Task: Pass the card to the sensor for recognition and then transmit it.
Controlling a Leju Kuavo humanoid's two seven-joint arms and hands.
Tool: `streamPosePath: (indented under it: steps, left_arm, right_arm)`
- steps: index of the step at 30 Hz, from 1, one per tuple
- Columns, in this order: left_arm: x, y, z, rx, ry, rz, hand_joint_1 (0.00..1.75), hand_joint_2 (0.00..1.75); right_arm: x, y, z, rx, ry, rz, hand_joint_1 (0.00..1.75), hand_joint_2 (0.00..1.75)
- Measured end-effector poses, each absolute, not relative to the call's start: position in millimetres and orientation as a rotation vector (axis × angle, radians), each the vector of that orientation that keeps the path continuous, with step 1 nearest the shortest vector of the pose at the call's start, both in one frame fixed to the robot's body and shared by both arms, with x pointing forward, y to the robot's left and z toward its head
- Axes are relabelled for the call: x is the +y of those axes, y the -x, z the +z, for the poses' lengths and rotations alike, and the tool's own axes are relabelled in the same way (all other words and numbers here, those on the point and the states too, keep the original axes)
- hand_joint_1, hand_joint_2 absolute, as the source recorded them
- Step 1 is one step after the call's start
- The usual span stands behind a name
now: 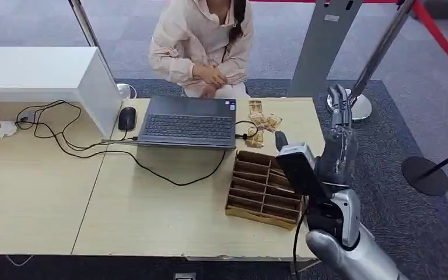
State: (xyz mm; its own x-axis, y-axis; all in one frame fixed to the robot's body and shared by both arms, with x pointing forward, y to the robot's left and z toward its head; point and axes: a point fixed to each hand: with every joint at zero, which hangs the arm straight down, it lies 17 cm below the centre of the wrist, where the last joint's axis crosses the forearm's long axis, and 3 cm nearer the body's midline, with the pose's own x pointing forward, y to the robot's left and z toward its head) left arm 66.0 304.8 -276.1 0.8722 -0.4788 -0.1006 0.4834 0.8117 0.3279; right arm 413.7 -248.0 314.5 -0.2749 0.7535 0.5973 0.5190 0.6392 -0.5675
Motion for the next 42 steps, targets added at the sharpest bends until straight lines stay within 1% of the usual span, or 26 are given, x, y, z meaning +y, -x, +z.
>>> streamPosePath:
  steps: [5, 19, 42]
  left_arm:
    - [304.7, -65.2, -276.0, 0.016, -0.354, -0.510, 0.00, 0.00]
    - [305.3, -65.8, -275.8, 0.015, -0.359, -0.506, 0.00, 0.00]
    - [305.9, -68.1, -275.6, 0.007, -0.363, -0.504, 0.00, 0.00]
  right_arm:
    - [-254.6, -401.3, 320.5, -1.959, 1.025, 0.319, 0.00, 1.75]
    - [-239.0, -376.7, 326.0, -1.991, 1.056, 0.429, 0.00, 1.75]
    - [-236.9, -365.1, 311.0, -1.967, 1.057, 0.471, 0.00, 1.75]
